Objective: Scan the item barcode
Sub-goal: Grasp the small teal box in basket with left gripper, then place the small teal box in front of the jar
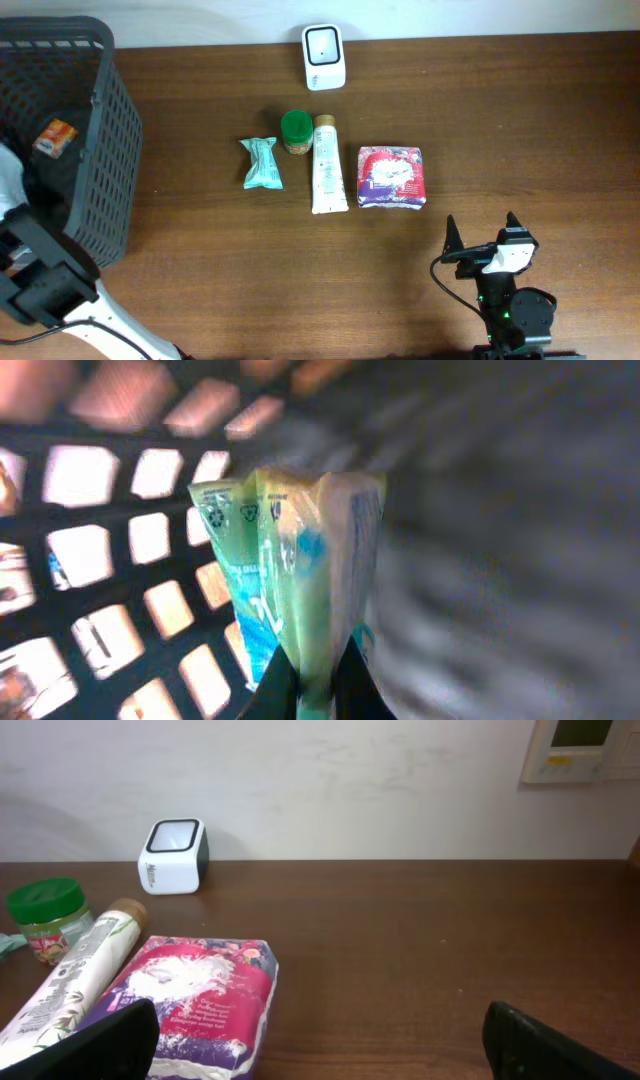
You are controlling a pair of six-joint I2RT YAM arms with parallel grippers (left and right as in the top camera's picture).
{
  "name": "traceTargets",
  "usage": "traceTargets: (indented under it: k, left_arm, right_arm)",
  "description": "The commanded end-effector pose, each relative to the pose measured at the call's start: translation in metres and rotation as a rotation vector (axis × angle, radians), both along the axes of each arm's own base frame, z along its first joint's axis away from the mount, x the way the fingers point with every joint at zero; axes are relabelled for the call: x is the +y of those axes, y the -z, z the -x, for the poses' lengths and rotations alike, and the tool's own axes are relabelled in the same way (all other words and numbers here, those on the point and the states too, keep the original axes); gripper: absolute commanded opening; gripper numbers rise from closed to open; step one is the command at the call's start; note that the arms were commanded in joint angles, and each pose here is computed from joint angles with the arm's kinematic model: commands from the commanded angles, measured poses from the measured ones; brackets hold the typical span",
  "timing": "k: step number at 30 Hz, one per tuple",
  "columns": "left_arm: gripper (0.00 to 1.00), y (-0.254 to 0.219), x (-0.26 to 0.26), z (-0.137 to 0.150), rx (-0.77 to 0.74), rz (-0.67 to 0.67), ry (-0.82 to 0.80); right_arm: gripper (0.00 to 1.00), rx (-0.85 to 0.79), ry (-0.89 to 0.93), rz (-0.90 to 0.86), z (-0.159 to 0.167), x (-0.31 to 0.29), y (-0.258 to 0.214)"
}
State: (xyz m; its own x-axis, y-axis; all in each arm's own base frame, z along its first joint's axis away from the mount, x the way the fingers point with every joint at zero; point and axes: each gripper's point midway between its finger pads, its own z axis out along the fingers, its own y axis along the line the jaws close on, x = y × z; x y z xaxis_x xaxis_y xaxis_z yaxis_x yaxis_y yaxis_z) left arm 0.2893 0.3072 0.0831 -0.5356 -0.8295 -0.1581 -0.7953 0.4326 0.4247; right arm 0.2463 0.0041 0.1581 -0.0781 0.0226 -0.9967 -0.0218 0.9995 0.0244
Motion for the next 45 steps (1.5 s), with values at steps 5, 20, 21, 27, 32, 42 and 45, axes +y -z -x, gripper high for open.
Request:
traceTargets:
  k: [5, 20, 21, 27, 32, 42, 45]
  left_arm:
    - [0.00, -0.207, -0.083, -0.127, -0.709, -0.007, 0.268]
    - [0.00, -0.147, -0.373, -0.131, -0.461, 0.301, 0.862]
    - [0.00, -0.118, -0.392, -0.123, -0.391, 0.327, 0.887]
    - [0.00, -0.040, -0.440, -0.103, -0.285, 0.375, 0.815]
    - [0.12, 0.000, -0.471, -0.109, -0.296, 0.384, 0.817]
    - [0.79, -0.028, -0.500, -0.122, -0.362, 0.495, 0.931]
    - [0.79, -0.105, -0.491, -0.142, -0.510, 0.476, 0.967]
  right_arm:
    - [0.98, 0.005, 0.000, 0.001, 0.000, 0.001, 0.003]
    - [0.99, 0.005, 0.000, 0.000, 0.000, 0.001, 0.003]
    - [0.99, 0.005, 0.000, 0.000, 0.000, 0.001, 0.003]
    - [0.98, 0.005, 0.000, 0.000, 0.000, 0.001, 0.003]
    - [0.99, 0.005, 0.001, 0.000, 0.000, 0.000, 0.003]
    - [0.98, 0.005, 0.000, 0.000, 0.000, 0.001, 0.003]
    - [0.99, 0.005, 0.000, 0.000, 0.000, 0.001, 0.003]
